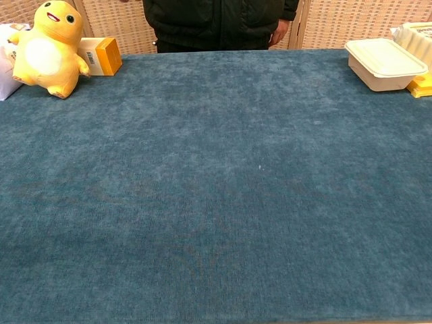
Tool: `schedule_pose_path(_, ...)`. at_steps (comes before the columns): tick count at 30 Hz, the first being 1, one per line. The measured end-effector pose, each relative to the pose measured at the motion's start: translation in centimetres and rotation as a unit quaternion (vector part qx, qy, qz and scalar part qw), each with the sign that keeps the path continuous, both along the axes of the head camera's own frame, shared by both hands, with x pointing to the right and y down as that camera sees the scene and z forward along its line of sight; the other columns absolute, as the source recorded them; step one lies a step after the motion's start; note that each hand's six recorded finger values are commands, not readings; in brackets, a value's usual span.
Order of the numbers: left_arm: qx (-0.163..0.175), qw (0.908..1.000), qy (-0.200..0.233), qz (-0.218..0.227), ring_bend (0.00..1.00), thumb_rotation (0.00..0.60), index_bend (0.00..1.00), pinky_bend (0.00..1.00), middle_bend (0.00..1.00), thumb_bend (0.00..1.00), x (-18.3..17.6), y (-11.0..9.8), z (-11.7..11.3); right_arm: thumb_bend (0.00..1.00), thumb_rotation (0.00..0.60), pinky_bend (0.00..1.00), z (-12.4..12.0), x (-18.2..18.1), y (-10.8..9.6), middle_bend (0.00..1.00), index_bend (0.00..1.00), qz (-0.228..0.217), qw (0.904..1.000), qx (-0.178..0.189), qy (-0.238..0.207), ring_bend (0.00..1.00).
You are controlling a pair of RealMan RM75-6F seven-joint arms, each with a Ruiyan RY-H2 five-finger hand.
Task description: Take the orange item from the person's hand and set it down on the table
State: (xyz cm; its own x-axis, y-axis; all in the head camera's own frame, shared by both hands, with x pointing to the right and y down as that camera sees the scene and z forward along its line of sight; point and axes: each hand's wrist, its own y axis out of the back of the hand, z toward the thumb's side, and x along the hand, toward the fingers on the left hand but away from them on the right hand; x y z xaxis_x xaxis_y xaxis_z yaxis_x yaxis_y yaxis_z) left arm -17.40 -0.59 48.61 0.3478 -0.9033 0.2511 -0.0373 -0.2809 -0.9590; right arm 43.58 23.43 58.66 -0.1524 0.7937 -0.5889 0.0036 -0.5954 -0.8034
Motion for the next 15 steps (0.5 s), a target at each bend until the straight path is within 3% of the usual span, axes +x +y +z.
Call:
schedule_pose_path(8,-0.001,0.9999,-0.013,0.003,0.45,0.6,0.41,0.52,0.52,0.37,-2.4,1.2,0.6,0.07,0.6,0.04,0.1,-0.1,0.2,0.07,0.04,-0.001,1.0,-0.007,0.0,0.08)
schedule_pose_path(15,-0.035,0.9988,-0.032,0.005,0.45,0.6,0.41,0.52,0.52,0.37,-6.5,3.4,5.0,0.07,0.6,0.04,0.5,-0.5,0.5,0.07,0.04,-0.008,0.9998,-0.02,0.002,0.08)
